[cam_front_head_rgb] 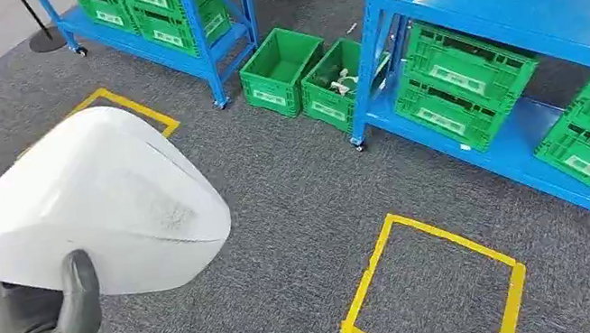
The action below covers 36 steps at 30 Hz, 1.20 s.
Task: Take the parts from the cabinet and place them on the table.
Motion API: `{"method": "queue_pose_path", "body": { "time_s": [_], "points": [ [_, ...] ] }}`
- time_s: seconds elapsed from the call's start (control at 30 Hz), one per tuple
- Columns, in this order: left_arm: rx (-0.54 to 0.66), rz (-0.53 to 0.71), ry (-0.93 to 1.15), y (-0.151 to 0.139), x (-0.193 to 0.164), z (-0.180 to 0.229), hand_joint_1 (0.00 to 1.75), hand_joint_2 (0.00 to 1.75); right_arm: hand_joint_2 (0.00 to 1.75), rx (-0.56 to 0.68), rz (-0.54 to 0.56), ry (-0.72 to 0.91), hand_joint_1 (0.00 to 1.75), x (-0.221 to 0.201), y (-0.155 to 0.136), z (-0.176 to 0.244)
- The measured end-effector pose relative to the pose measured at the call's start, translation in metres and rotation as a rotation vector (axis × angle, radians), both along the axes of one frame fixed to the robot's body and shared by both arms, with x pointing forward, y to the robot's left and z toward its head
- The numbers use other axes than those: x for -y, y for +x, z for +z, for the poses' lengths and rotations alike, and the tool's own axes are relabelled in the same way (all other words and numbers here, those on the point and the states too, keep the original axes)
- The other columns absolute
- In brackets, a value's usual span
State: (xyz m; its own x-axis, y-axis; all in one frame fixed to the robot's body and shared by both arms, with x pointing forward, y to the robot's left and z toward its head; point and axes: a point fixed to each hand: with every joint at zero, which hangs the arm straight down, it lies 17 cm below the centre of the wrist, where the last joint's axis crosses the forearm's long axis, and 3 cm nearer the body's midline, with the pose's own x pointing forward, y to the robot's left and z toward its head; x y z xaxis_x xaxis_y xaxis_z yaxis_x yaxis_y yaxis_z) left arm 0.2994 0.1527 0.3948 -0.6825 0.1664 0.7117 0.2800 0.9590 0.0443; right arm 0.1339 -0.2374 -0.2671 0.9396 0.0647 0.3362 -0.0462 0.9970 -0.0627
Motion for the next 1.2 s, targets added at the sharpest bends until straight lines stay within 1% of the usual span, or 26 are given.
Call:
{"method": "queue_pose_path", "body": {
  "time_s": [0.03,0.07,0.3,0.47,0.6,0.8,0.97,1.1,1.2],
  "points": [
    [0.002,-0.001,-0.002,-0.001,0.000,0.001,1.75,1.75,1.75,-0.001,0.003,-0.004,0.00,0.001,0.000,0.000],
    [-0.006,-0.007,-0.013,0.000,0.000,0.000,1.75,1.75,1.75,-0.016,0.002,-0.014,0.00,0.004,-0.007,-0.002],
    [-0.032,-0.021,-0.032,0.001,0.000,-0.008,1.75,1.75,1.75,-0.038,0.005,-0.044,0.00,0.017,-0.008,-0.004],
    [-0.051,-0.020,-0.035,0.001,0.000,-0.015,1.75,1.75,1.75,-0.046,0.004,-0.047,0.00,0.019,-0.005,-0.003],
    [-0.053,-0.010,-0.035,0.000,-0.002,-0.017,1.75,1.75,1.75,-0.068,0.015,-0.046,0.00,0.017,-0.013,-0.005],
    [-0.037,0.009,-0.037,-0.002,-0.006,-0.016,1.75,1.75,1.75,-0.037,0.035,-0.053,0.00,0.018,-0.005,-0.003],
    [-0.023,0.015,-0.046,-0.004,-0.008,-0.013,1.75,1.75,1.75,0.018,0.053,-0.051,0.00,0.015,0.004,0.000],
    [-0.021,0.016,-0.050,-0.004,-0.008,-0.013,1.75,1.75,1.75,0.014,0.058,-0.052,0.00,0.015,-0.002,-0.001],
    [-0.020,0.017,-0.050,-0.004,-0.009,-0.013,1.75,1.75,1.75,0.017,0.059,-0.052,0.00,0.014,0.000,-0.001]
  ]
}}
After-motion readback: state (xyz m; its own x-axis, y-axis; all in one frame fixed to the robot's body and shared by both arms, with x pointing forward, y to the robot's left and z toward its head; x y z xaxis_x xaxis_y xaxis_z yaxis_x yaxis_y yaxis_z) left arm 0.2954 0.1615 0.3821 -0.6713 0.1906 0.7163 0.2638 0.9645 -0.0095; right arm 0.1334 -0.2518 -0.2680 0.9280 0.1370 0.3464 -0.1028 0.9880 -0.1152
